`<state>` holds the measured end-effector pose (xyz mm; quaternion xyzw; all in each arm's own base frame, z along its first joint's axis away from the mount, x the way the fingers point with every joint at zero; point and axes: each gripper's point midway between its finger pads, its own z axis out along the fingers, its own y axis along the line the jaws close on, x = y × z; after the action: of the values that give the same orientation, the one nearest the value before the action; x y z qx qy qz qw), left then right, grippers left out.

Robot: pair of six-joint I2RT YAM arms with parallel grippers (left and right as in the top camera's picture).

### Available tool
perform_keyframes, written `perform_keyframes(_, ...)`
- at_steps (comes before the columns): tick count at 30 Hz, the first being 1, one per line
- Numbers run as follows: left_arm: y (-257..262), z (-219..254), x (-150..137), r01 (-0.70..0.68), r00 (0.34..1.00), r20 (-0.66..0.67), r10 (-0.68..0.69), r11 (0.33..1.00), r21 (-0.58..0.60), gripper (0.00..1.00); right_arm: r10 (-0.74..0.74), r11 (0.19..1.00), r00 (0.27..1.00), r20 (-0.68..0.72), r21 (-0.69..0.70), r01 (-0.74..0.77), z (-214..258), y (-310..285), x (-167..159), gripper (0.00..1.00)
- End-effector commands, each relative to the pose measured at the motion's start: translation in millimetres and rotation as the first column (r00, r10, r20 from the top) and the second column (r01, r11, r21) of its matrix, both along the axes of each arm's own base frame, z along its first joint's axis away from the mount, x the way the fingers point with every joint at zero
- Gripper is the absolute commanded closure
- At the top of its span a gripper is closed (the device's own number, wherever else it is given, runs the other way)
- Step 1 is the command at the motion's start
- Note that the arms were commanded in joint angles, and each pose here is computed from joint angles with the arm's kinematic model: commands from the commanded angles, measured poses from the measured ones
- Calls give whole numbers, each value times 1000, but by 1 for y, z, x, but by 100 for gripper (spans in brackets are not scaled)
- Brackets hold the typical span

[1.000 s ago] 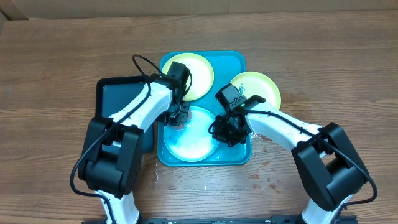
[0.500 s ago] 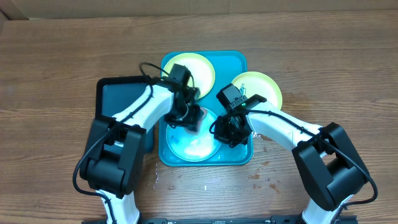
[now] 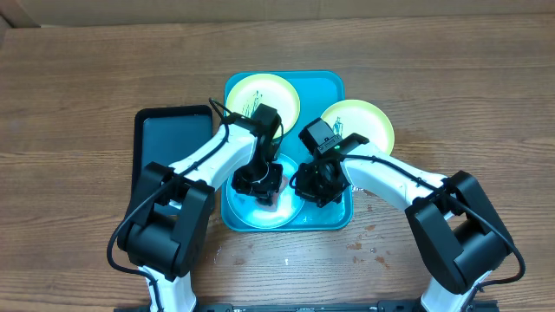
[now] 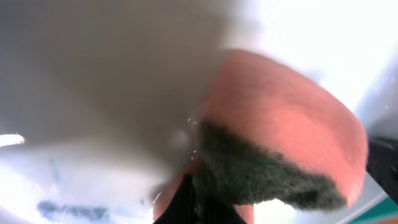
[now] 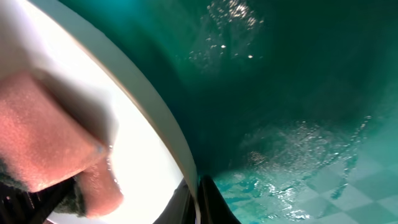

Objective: Clean dirty plates on tray and stack at the side
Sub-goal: 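Scrub the white plate with the sponge in the left gripper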

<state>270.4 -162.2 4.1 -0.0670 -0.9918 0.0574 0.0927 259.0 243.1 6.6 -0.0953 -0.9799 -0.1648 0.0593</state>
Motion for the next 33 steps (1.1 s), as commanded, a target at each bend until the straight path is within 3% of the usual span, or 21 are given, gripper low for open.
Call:
perform_keyframes(1, 80, -22, -4, -101, 995, 64, 82, 911, 401, 96, -40, 996, 999, 0, -78, 40, -10, -20, 2, 96)
perform_keyframes(6, 112, -21, -5, -184, 983, 117, 144, 835, 518, 96, -41, 996, 999, 0, -78, 41, -10, -20, 2, 96)
perform_keyframes(11, 116, -15, -8, -137, 991, 61, 122, 866, 481, 96, -42, 996, 999, 4, -84, 42, -10, -21, 3, 96)
perform_keyframes(17, 151, -2, 2, -258, 966, 170, 195, 772, 581, 96, -51, 995, 999, 8, -81, 51, -10, -22, 5, 96)
perform_keyframes(20, 157, -4, 11, -295, 955, 191, 226, 776, 558, 96, -56, 995, 998, 5, -82, 56, -10, -23, 6, 96)
perform_keyframes(24, 120, -19, 17, -181, 983, 102, 154, 917, 355, 96, -56, 995, 998, 9, -80, 57, -10, -23, 7, 96)
perform_keyframes(27, 56, -23, 19, -50, 998, 42, 49, 999, 9, 96, -80, 994, 997, 13, -75, 81, -10, -21, 9, 96)
perform_keyframes(30, -6, -9, 16, 79, 997, 51, -66, 940, -331, 96, -97, 993, 995, 19, -67, 98, -9, -19, 12, 96)
perform_keyframes(33, -40, 5, 11, 136, 991, 69, -118, 865, -483, 96, -96, 993, 995, 20, -67, 97, -9, -19, 12, 96)
